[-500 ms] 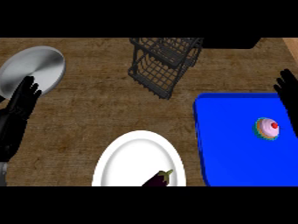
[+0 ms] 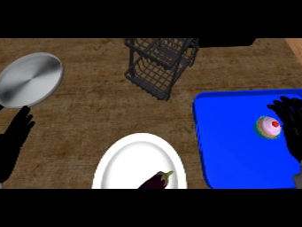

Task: Pick the cupcake from the tray and place it in the tiered basket

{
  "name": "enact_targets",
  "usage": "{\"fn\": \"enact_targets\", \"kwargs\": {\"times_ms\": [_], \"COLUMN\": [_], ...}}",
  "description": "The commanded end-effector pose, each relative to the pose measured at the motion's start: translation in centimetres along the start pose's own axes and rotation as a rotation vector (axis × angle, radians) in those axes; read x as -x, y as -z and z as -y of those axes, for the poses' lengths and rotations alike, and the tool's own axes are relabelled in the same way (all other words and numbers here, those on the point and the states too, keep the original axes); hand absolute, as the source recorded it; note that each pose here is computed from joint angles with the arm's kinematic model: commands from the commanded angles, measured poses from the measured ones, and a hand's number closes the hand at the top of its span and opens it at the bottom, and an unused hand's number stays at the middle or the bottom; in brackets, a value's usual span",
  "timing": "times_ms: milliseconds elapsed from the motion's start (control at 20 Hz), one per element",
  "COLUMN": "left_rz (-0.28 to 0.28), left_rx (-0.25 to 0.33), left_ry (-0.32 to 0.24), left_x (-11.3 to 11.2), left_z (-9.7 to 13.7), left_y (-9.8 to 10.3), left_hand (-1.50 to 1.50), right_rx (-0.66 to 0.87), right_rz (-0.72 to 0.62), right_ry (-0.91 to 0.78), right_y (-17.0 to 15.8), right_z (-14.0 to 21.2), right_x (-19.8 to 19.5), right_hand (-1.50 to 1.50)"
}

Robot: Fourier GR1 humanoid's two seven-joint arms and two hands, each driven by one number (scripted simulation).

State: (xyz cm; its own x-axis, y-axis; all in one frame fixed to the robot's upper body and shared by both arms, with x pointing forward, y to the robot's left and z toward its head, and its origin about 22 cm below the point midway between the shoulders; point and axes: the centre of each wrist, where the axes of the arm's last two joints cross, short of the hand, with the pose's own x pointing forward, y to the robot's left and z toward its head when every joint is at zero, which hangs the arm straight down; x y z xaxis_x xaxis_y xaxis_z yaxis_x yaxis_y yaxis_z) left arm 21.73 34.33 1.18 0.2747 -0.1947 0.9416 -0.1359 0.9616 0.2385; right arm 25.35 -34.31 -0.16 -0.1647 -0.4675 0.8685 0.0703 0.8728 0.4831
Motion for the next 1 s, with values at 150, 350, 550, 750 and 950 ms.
{"fn": "enact_targets", "kwargs": {"times_ms": [150,350,550,750,950], "left_rz": [-0.074,-0.096,-0.105,-0.1,-0.09], "left_rx": [0.026,0.026,0.038,0.046,0.026], "left_ry": [0.017,0.011,0.031,0.03,0.034], "left_x": [2.2,2.2,0.9,1.9,2.2], "left_z": [-0.1,-0.1,-0.6,-1.3,-0.2], "left_y": [-0.6,-0.3,1.3,0.7,1.0], "left_hand": [0.0,0.0,0.0,0.0,0.0], "right_rx": [0.103,0.043,-0.087,-0.269,-0.274], "right_rz": [-0.097,-0.276,-0.41,-0.511,-0.505], "right_ry": [-0.565,-0.948,-0.988,-0.977,-0.982], "right_y": [-4.2,-4.5,-1.5,1.8,4.9], "right_z": [7.0,9.0,8.4,5.7,4.0], "right_x": [-2.7,-6.7,-10.7,-12.6,-13.7], "right_hand": [-1.5,-1.5,-1.5,-1.5,-1.5]}}
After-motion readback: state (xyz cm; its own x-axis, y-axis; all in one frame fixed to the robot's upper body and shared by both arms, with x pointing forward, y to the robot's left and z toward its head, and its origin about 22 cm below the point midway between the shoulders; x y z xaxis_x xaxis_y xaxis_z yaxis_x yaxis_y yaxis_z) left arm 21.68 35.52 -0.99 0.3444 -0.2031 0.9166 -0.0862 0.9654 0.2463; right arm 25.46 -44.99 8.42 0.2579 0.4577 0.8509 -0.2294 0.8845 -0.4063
